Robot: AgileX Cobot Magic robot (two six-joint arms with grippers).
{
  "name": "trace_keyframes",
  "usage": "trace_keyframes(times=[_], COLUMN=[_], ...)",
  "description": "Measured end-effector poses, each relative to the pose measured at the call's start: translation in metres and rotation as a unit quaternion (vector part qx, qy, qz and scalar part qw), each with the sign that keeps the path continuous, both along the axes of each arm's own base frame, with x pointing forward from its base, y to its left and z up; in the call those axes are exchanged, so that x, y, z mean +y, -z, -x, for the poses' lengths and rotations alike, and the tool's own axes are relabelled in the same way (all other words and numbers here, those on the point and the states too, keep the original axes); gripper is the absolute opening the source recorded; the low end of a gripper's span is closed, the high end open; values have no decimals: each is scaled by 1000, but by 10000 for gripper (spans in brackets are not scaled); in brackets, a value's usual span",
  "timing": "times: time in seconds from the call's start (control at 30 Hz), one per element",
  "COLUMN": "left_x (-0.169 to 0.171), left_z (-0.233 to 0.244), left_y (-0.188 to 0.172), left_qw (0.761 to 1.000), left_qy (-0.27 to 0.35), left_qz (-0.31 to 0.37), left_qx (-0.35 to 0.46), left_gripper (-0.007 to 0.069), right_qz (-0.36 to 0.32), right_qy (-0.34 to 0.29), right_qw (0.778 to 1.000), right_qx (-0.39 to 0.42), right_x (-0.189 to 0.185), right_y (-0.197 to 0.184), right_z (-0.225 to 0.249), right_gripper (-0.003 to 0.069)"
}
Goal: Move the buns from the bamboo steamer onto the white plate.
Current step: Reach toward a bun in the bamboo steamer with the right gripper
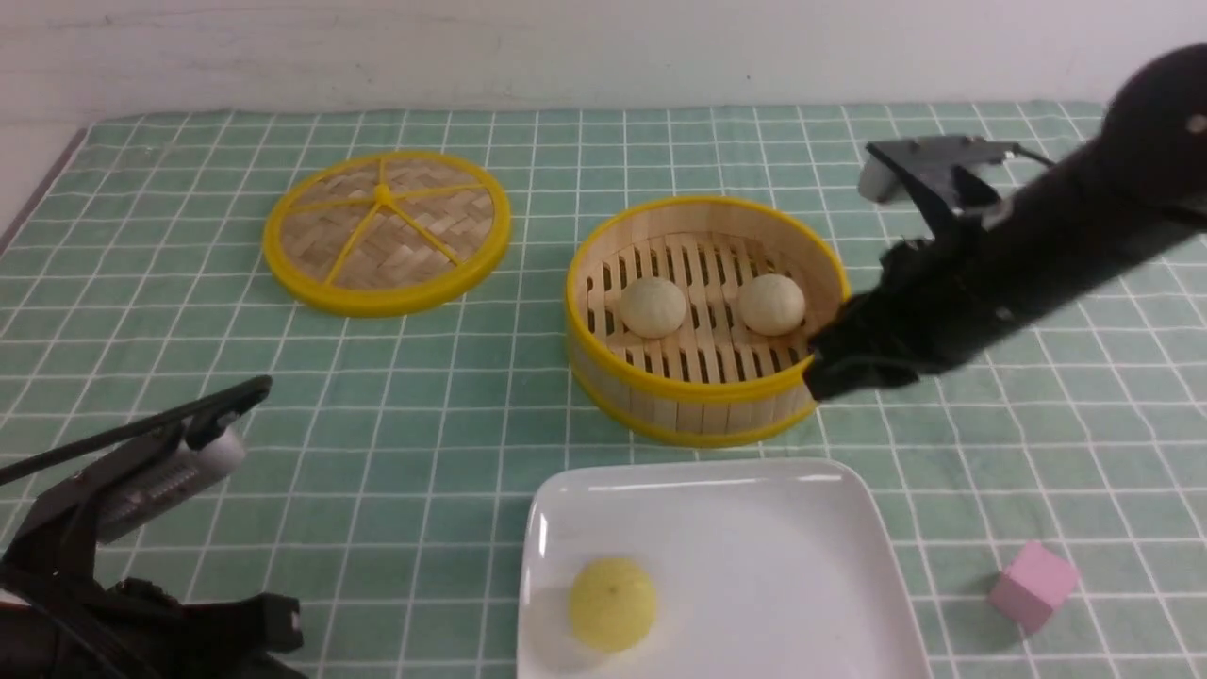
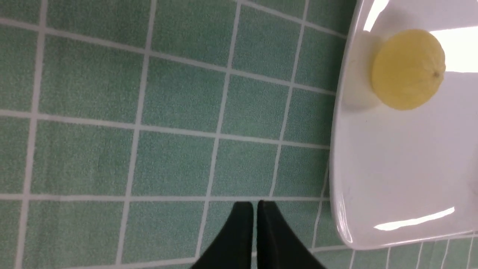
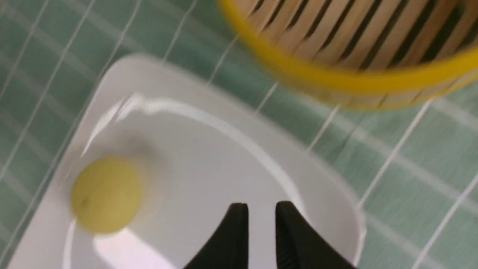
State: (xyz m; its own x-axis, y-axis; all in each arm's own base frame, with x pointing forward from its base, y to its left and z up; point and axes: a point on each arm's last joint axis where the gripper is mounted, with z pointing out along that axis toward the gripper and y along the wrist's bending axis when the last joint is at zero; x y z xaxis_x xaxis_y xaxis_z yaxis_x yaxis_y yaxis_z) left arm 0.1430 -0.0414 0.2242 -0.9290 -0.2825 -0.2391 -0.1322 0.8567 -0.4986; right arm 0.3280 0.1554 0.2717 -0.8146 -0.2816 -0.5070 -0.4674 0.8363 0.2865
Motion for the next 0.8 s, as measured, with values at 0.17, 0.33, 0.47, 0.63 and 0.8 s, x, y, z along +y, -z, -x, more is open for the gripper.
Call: trace_keyframes(times=[0.17,0.33,0.47,0.63,0.8], left_x=[2,0,-1,-2,-2], left_z=[-5,-5,-5,-5,-5], left_y=[-1,-2,-3,-3,-3], left_qw=[999,999,999,999,999], left_qy=[-31,-38,-42,-43,-43], left_qz=[2,20,29,30,31], left_qx=[-15,-12,-10,-10,-10], left_gripper=[119,188,223,236,236], right_qz=[45,73,99,110,106], right_qy=[19,20,12,7,8], right_qw=[997,992,989,988,989], right_qx=[-64,-105,-113,-107,-104], right_x=[10,15,16,17,18], right_y=[17,39,63,77,73], right_z=[-58,-89,-102,-106,-105], right_gripper=[328,389,383,266,41])
